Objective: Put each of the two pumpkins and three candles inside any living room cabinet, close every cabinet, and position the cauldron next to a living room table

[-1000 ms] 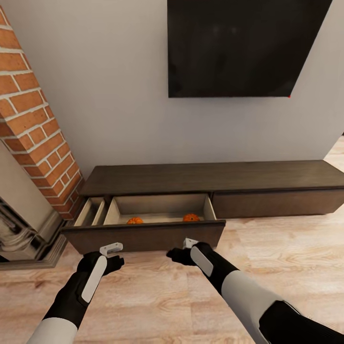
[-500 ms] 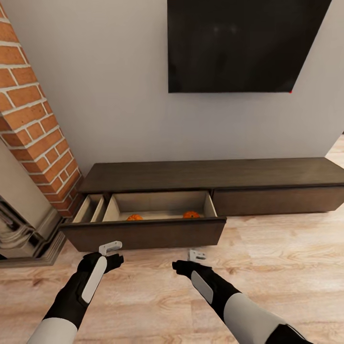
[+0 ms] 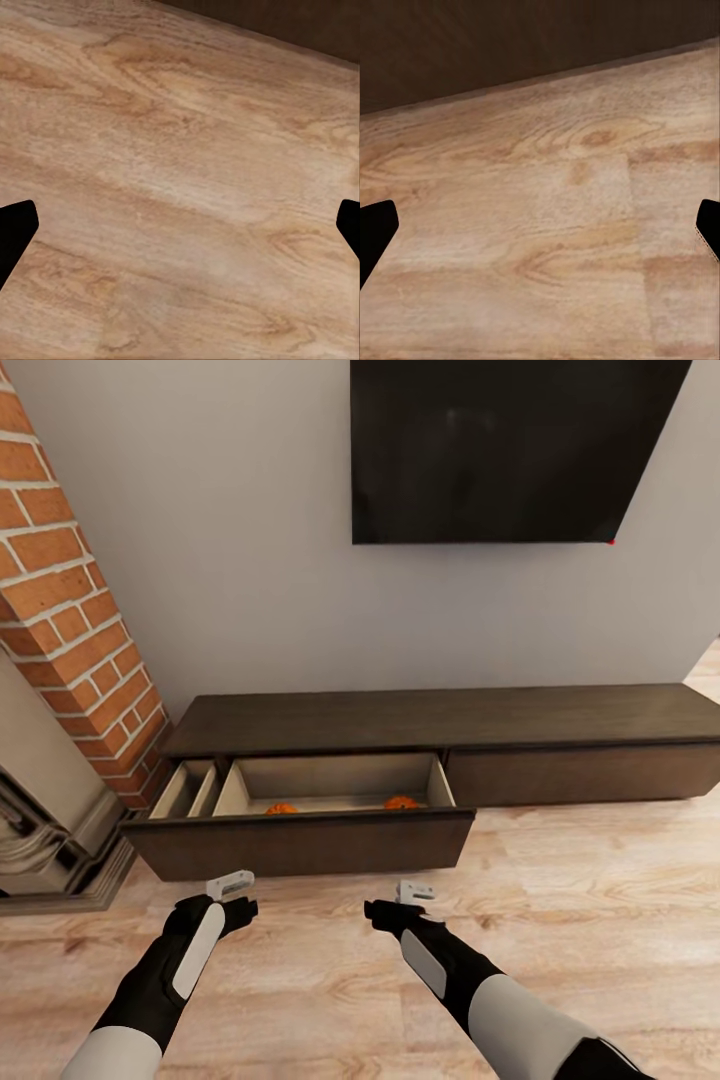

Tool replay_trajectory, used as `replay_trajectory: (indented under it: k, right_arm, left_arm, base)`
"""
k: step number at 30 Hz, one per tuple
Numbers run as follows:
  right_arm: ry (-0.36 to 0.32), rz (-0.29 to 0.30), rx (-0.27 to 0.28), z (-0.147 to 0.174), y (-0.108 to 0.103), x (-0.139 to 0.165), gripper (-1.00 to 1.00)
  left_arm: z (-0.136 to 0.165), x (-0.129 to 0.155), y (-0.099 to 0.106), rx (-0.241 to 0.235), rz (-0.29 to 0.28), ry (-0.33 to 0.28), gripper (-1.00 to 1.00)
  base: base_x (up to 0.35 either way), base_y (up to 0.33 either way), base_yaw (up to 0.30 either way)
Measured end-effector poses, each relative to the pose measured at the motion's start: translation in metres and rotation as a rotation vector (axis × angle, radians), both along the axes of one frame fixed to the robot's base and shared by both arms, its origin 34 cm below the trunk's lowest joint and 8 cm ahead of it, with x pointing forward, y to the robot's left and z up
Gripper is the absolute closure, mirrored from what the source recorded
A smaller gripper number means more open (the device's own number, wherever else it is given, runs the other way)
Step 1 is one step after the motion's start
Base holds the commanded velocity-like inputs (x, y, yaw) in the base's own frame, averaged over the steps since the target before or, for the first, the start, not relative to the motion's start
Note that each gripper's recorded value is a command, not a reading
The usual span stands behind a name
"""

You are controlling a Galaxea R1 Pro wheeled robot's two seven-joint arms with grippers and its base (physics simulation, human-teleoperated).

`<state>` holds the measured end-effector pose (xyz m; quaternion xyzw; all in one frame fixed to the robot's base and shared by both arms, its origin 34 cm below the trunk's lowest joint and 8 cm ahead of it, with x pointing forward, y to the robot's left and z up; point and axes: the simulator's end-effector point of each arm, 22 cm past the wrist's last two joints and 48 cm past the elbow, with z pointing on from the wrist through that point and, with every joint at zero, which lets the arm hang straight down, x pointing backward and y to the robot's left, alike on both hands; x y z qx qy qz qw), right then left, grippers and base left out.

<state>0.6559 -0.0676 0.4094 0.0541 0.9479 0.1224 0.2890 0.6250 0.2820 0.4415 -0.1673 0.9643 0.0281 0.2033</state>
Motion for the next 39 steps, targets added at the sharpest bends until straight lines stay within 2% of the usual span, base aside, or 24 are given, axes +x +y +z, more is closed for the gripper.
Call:
replay_trajectory:
  k: [3,10,17,21,23,25,27,29,32,39]
  right_arm:
    - [-0.028,-0.022,-0.023,-0.004,-0.006,0.005,-1.00]
    - [-0.147,-0.169,-0.129,-0.007,-0.047,0.022,-1.00]
    - [-0.193,-0.229,-0.183,-0.028,-0.077,0.015,-1.00]
    - [-0.205,-0.237,-0.190,-0.037,-0.081,0.013,-1.00]
    - [-0.217,-0.242,-0.191,-0.039,-0.082,0.013,-1.00]
    - [-0.232,-0.242,-0.191,-0.042,-0.082,0.014,-1.00]
    - [-0.278,-0.212,-0.206,-0.039,-0.079,0.019,-1.00]
    - [-0.325,-0.179,-0.221,-0.036,-0.076,0.023,-1.00]
    - [-0.361,-0.160,-0.230,-0.037,-0.073,0.026,-1.00]
    - [-0.387,-0.147,-0.233,-0.047,-0.071,0.025,-1.00]
  left_arm:
    - [-0.006,0.000,-0.001,0.000,0.003,-0.008,-1.00]
    - [-0.017,0.005,-0.003,0.008,0.003,-0.045,-1.00]
    - [-0.027,0.012,-0.011,0.024,-0.018,-0.097,-1.00]
    - [-0.031,0.017,-0.011,0.030,-0.009,-0.139,-1.00]
    - [-0.029,0.026,-0.012,0.039,-0.006,-0.192,-1.00]
    - [-0.030,0.029,-0.017,0.050,-0.025,-0.219,-1.00]
    - [-0.032,0.032,-0.029,0.065,-0.063,-0.249,-1.00]
    - [-0.036,0.032,-0.033,0.074,-0.078,-0.267,-1.00]
    - [-0.043,0.033,-0.033,0.079,-0.076,-0.288,-1.00]
    - [-0.067,0.027,-0.027,0.096,-0.057,-0.315,-1.00]
  base:
    - [0.000,0.000,0.000]
    - [0.000,0.000,0.000]
    - [0.000,0.000,0.000]
    - [0.000,0.000,0.000]
    - [0.000,0.000,0.000]
    - [0.000,0.000,0.000]
    - [0.000,0.000,0.000]
    - [0.000,0.000,0.000]
    - [0.000,0.000,0.000]
    - [0.000,0.000,0.000]
